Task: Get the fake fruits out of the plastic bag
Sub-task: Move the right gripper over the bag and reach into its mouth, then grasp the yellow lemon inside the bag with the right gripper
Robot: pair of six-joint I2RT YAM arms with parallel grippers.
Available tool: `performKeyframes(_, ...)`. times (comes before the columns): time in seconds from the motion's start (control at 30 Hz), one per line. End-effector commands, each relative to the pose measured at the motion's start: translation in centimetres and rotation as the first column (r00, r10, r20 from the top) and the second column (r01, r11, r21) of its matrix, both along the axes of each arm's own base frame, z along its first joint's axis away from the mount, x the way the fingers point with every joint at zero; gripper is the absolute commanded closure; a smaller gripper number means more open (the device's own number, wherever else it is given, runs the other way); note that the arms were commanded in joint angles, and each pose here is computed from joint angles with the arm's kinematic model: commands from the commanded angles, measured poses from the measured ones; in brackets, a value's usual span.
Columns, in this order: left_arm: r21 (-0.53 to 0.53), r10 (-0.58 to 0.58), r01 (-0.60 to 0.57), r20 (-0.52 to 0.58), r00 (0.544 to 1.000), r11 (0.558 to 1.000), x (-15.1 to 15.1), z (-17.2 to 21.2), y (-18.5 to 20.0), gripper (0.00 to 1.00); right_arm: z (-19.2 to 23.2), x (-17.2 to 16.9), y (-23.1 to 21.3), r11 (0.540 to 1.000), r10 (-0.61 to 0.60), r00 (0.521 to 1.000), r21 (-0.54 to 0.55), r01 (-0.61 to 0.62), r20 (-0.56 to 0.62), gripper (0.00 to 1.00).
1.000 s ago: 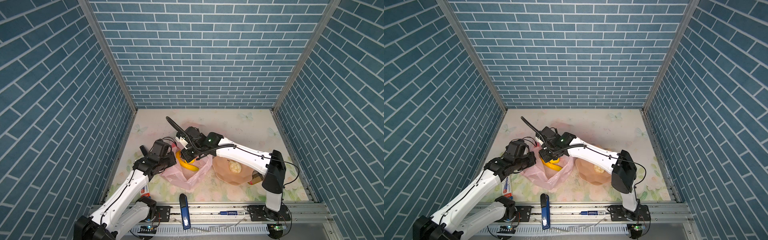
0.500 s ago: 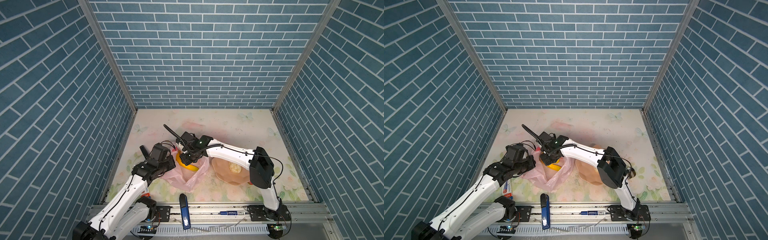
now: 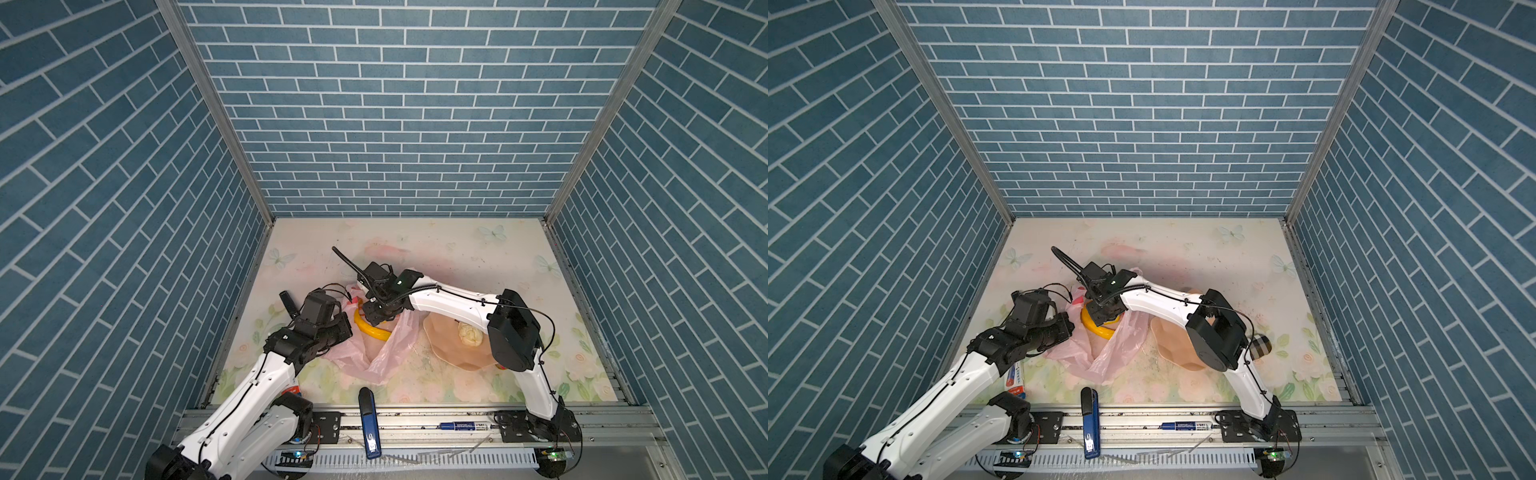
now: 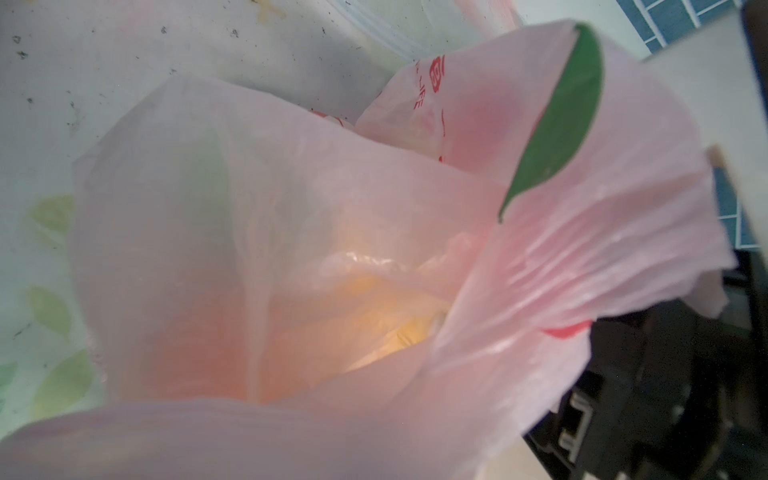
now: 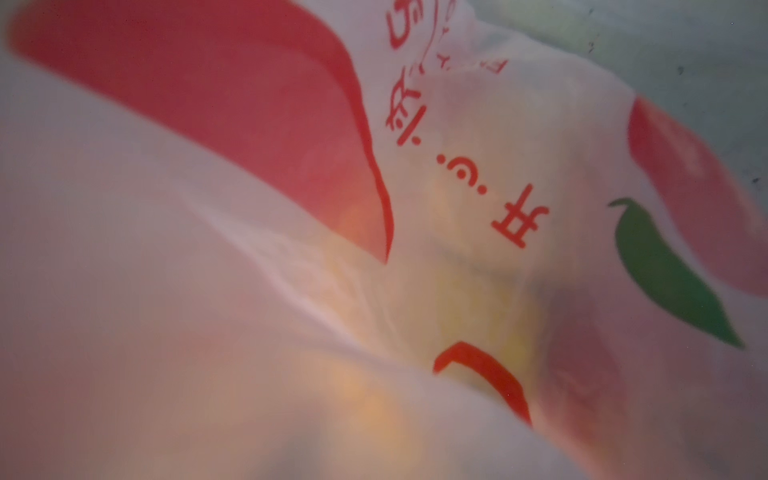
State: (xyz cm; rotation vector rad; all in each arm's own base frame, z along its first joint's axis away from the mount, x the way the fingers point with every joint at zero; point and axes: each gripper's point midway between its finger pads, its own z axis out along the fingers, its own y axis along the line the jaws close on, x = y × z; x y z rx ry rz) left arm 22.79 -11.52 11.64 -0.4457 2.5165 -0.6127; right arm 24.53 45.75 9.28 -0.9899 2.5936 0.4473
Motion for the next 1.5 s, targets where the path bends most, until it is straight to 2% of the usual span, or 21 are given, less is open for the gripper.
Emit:
performKeyframes(0.0,-0.008,-0.007,0.007,0.002,1.000,1.000,-0.1,-0.3,-0.2,0.99,0.2,1.3,-0.4,0.999,-0.047,0.998,-0.015,0.047,0.042,0.44)
performKeyframes(0.27,-0.010,-0.015,0.015,0.001,1.000,1.000,0.1,-0.4,-0.4,0.99,-0.3,1.9,-1.1,0.997,-0.066,0.996,-0.047,0.069,0.061,0.35)
performKeyframes(0.5,-0.013,-0.019,0.019,0.003,1.000,1.000,0.3,-0.4,-0.6,0.99,-0.8,2.6,-1.9,0.992,-0.087,0.993,-0.084,0.094,0.086,0.32)
performKeyframes(0.7,-0.015,-0.020,0.020,0.001,1.000,1.000,0.4,-0.5,-0.6,0.99,-1.7,3.1,-2.1,0.989,-0.103,0.992,-0.095,0.111,0.078,0.31)
performKeyframes(1.07,-0.012,-0.012,0.012,-0.009,1.000,1.000,0.1,-0.9,-0.4,0.99,-1.6,2.6,-0.5,0.996,-0.082,0.996,-0.036,0.084,0.030,0.31)
performKeyframes(1.17,-0.013,-0.012,0.012,-0.010,1.000,1.000,0.0,-1.0,-0.4,0.99,-3.4,2.4,-0.3,0.995,-0.082,0.997,-0.054,0.082,-0.001,0.31)
performKeyframes(1.47,-0.014,-0.011,0.011,-0.014,1.000,1.000,-0.1,-1.2,-0.4,0.99,-4.7,2.5,0.6,0.996,-0.085,0.996,-0.040,0.084,-0.019,0.33)
